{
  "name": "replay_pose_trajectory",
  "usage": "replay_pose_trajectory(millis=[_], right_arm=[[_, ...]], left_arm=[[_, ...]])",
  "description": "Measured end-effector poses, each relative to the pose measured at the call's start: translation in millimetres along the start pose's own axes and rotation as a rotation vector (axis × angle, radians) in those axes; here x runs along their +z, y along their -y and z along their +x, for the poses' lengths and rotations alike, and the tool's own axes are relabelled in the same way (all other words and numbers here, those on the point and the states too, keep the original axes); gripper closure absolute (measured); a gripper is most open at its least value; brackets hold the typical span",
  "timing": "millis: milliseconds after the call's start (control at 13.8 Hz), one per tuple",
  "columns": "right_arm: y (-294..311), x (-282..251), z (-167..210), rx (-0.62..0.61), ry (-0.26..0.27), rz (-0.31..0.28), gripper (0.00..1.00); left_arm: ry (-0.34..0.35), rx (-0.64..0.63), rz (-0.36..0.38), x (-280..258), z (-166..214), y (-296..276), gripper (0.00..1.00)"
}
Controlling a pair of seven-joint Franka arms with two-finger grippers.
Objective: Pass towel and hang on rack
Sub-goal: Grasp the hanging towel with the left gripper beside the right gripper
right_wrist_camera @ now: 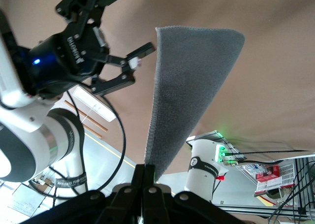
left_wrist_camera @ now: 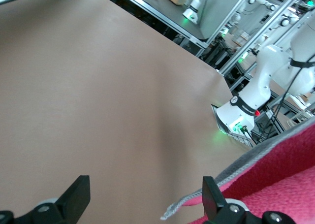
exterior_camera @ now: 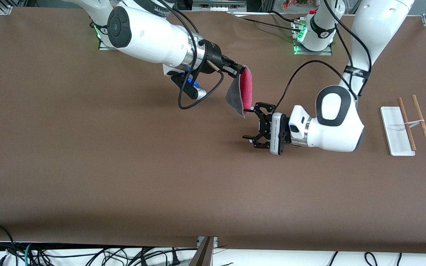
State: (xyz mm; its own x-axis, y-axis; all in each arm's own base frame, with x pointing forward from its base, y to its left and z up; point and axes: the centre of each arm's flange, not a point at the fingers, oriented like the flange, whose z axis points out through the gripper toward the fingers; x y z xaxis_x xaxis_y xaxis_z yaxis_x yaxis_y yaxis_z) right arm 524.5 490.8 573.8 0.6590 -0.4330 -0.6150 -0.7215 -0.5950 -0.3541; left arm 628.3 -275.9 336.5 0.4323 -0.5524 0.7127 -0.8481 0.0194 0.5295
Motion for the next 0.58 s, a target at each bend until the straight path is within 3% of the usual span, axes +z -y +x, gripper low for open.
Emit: replay_pose_trajectory(millis=[291,582], right_arm=[[0.0,0.0,-0.1,0.000,0.000,0.000,0.98],[0.0,0.0,-0.2,0.000,0.000,0.000,0.98]], left_arm=[[0.008,0.040,-0.109,32.6,-1.1,-9.9,0.00],[-0.006,0.099,-0.156,16.7,-9.9,-9.9,0.00]])
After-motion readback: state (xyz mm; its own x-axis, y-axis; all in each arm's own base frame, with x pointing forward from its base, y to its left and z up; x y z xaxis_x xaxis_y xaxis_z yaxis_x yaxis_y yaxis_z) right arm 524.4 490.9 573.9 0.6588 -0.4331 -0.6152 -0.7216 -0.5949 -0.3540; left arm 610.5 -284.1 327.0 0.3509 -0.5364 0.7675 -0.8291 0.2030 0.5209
